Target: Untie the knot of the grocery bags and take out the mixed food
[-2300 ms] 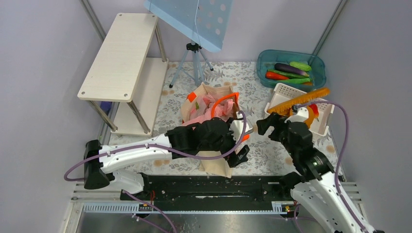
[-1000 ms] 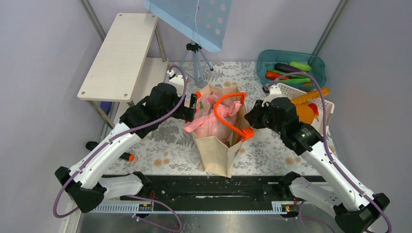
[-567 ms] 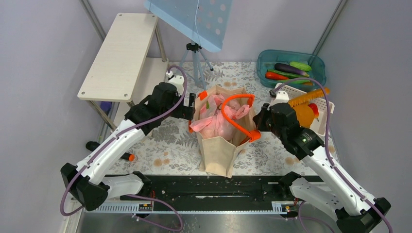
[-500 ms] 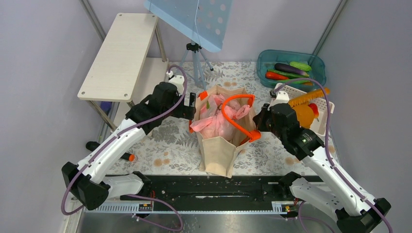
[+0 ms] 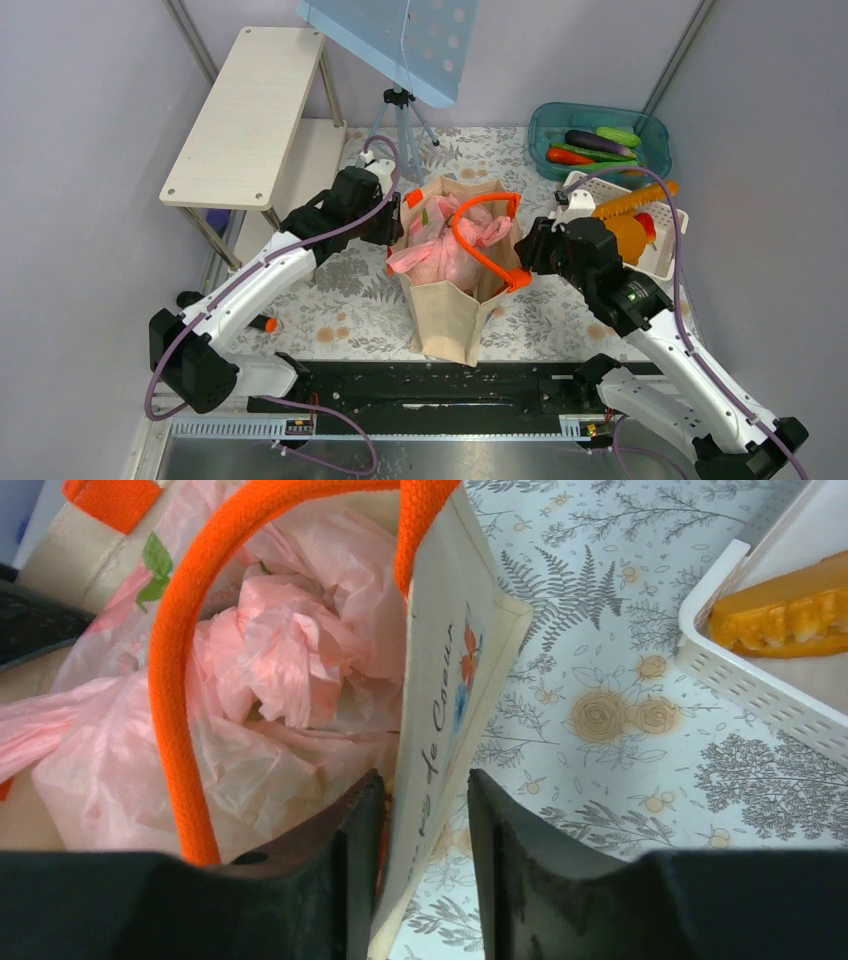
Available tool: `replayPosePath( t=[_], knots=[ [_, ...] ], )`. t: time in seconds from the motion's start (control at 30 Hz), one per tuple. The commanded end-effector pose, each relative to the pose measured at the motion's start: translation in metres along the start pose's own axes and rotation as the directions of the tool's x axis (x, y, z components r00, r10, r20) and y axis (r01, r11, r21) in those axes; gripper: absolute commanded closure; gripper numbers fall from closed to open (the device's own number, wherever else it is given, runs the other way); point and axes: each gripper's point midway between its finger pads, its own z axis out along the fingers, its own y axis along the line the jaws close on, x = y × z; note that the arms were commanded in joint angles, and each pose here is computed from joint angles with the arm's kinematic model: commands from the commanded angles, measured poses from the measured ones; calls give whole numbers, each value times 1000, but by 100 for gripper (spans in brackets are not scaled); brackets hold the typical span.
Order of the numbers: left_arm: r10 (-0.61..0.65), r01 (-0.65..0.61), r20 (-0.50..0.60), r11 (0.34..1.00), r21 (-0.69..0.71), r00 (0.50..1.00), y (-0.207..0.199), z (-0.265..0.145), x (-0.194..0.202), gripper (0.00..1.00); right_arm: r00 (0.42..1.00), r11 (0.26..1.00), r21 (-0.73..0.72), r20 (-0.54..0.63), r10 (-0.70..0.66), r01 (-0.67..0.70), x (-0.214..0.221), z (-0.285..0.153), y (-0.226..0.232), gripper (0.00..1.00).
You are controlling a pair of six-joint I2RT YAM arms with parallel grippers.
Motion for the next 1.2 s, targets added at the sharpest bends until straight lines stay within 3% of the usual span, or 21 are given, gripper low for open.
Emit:
replayPosePath(
  t=[0.0, 0.07, 0.13, 0.23, 0.43, 0.57, 0.83, 1.17],
  knots=[
    [-12, 10, 20, 996, 91, 1000, -16, -3, -8, 78, 993, 988, -112, 57, -101, 106, -30, -26, 23, 45],
    [-17, 13, 31, 993, 114, 999, -20, -6, -8, 92, 987, 971, -183, 70, -143, 153, -39, -35, 38, 36],
    [-22, 15, 53, 991, 132, 998, -23, -11, -11, 99, 980, 948, -252, 74, -183, 196, -45, -41, 52, 34],
    [-26, 13, 91, 990, 141, 996, -24, -19, -16, 100, 973, 923, -311, 77, -216, 229, -55, -46, 68, 35],
    [-27, 11, 113, 991, 133, 993, -22, -25, -16, 100, 958, 875, -396, 50, -283, 280, -63, -43, 104, 47],
    [-26, 11, 118, 992, 126, 993, -21, -26, -17, 100, 936, 879, -343, 5, -351, 332, -56, -23, 117, 53],
    [-24, 11, 119, 993, 115, 993, -18, -26, -16, 100, 938, 929, -193, -82, -336, 316, -49, 18, 116, 59],
    [-24, 14, 94, 994, 111, 995, -17, -19, -11, 100, 943, 945, -98, -91, -321, 312, -36, 45, 119, 51]
  ],
)
